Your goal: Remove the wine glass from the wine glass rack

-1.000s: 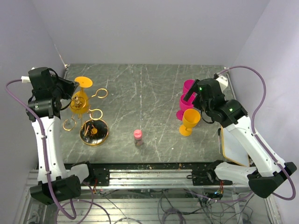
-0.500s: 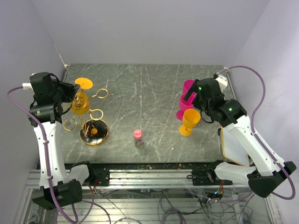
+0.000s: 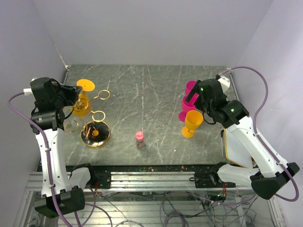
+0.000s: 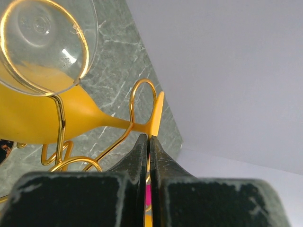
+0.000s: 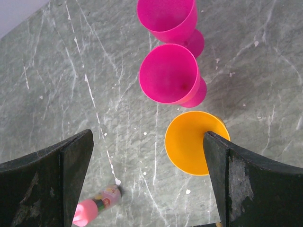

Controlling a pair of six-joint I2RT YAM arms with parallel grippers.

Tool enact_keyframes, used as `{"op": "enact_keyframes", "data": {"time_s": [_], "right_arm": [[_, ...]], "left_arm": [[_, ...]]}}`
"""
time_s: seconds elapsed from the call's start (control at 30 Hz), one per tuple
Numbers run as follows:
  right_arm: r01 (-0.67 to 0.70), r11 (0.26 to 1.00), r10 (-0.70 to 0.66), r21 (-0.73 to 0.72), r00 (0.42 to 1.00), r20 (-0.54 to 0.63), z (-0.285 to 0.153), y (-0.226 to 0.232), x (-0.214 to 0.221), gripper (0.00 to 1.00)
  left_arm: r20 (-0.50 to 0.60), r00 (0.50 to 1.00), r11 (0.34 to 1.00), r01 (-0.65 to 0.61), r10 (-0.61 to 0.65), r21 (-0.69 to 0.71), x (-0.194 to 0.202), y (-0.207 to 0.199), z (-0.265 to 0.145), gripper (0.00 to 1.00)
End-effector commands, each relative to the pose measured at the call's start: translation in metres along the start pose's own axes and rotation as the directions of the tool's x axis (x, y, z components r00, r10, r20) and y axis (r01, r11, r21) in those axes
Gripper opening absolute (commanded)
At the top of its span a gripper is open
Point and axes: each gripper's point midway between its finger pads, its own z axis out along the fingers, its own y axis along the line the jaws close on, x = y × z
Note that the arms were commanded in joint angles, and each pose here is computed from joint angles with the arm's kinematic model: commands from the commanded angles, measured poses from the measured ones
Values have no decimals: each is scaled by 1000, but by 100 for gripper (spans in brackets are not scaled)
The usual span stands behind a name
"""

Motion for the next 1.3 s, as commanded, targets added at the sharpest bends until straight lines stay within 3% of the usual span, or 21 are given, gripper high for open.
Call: {"op": "enact_keyframes", "data": {"time_s": [0.0,0.5,0.83,1.27], "right_arm": [[-31,1000,31,-4,999,37,-5,2,-12,99],[-25,1000,25,2,999,41,-6,-1,-12,100],[-21,1000,21,-11,1000,14,1,6,-6,100],[4,1000,-4,-7,1000,13,2,8,-8,100]], "left_arm": [[-69,997,997,50,-47,52,13,-8,-6,7],[-86,994,979,86,-72,182,9,-15,11,7],[-81,993,957,104,-85,272,15,-20,-9,7],[-113,982,961,172,-151,217,20,-13,-20,7]]}}
